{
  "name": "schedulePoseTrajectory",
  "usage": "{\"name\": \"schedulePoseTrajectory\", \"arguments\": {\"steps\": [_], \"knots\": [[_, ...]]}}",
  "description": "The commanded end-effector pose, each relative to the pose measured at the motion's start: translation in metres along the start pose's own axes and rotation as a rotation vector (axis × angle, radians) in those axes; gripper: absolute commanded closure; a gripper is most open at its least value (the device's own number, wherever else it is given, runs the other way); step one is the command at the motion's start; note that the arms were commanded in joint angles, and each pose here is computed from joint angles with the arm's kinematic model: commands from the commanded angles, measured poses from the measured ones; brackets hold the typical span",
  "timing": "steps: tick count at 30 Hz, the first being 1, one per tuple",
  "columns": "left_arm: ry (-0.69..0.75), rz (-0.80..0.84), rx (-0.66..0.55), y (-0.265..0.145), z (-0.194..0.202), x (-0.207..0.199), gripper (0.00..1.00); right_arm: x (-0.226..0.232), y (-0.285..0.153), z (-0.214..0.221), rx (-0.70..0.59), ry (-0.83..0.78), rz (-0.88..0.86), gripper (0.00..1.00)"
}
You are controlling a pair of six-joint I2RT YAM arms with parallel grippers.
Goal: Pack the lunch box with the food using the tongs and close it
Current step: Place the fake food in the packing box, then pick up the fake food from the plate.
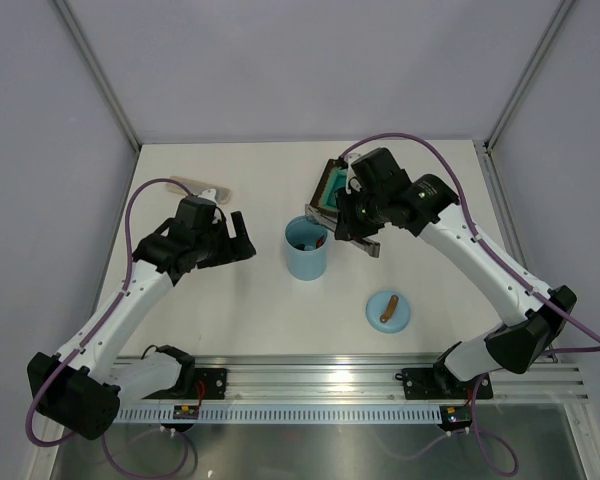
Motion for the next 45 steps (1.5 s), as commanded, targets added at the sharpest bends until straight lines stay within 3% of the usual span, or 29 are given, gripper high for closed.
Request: {"name": "schedulePoseTrajectory", "arguments": {"steps": [1,4,7,12,17,27,31,45], "knots": [[0.000,0.032,-0.065,-0.007,-0.016,-0.007,0.15,0.006,-0.017,-0.031,-0.151,-0.005,0.011,0.72],[0.006,0.035,-0.065,-0.008,-0.015,-0.007,0.15,0.006,-0.023,-0.044,-0.206,0.012,0.032,0.84],[0.014,0.027,-0.070,-0.011,-0.015,-0.004,0.15,-0.005,-0.033,-0.060,-0.297,0.046,0.117,0.90],[0.019,0.027,-0.082,-0.017,-0.014,-0.002,0.15,-0.035,-0.041,-0.084,-0.351,0.149,0.175,0.89],[0.011,0.038,-0.084,-0.020,-0.013,-0.002,0.15,-0.076,-0.022,-0.090,-0.298,0.243,0.191,0.87],[0.014,0.012,-0.087,-0.017,-0.010,0.004,0.15,-0.104,0.049,-0.071,-0.118,0.275,0.228,0.65],[0.014,0.020,-0.069,-0.013,-0.007,0.002,0.15,-0.106,0.061,-0.071,-0.109,0.283,0.226,0.58],[0.014,0.023,-0.065,-0.009,-0.010,0.001,0.15,-0.117,0.092,-0.076,-0.059,0.281,0.266,0.47]]}}
Point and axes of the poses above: each gripper's point midway between its finger pads, its own y axis out along the fingers, its own x axis along the line the jaws close on, z = x × y, the point moved 2 cm from there along -y, back along the fingers, and after that the axes turned 11 degrees about y, right-handed, at the moved point
